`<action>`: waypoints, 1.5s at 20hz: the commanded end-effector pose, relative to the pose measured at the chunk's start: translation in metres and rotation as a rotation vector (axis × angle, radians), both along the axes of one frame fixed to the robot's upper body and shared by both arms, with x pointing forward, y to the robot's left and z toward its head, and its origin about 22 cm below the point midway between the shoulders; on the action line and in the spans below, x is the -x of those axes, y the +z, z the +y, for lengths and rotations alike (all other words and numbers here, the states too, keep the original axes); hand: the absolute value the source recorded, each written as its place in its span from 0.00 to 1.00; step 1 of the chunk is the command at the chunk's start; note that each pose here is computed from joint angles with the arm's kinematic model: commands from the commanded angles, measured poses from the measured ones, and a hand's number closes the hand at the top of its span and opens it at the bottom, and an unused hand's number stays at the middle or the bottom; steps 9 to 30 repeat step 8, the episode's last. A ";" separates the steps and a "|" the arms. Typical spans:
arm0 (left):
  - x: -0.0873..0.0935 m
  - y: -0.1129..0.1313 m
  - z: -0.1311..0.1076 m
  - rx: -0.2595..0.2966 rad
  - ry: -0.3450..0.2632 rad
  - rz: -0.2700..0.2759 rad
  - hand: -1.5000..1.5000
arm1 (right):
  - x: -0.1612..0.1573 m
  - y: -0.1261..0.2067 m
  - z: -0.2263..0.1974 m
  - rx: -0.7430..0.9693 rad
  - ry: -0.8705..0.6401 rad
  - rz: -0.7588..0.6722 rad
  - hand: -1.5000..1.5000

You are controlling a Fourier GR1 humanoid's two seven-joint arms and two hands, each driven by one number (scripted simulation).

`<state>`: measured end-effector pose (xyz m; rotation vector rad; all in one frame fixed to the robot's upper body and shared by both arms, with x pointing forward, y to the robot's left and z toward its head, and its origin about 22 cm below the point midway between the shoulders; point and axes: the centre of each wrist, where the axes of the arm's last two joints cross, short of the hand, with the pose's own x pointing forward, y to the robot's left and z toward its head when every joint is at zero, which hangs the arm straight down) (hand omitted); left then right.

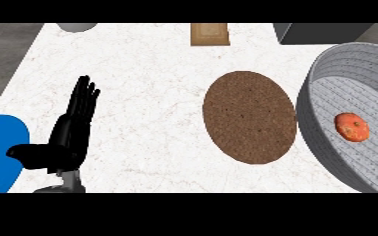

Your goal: Pick the squash from the placemat and place it in the basket

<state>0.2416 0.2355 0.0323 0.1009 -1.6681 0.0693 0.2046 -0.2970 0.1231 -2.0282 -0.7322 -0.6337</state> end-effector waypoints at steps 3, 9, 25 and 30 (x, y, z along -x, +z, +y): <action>0.002 -0.014 -0.008 0.003 -0.011 -0.007 0.50 | 0.058 0.020 0.020 -0.073 -0.042 -0.125 0.00; 0.007 0.001 0.005 -0.014 0.013 0.011 0.50 | 0.098 0.040 0.037 -0.083 0.052 -0.194 0.00; 0.007 0.001 0.005 -0.014 0.013 0.011 0.50 | 0.098 0.040 0.037 -0.083 0.052 -0.194 0.00; 0.007 0.001 0.005 -0.014 0.013 0.011 0.50 | 0.098 0.040 0.037 -0.083 0.052 -0.194 0.00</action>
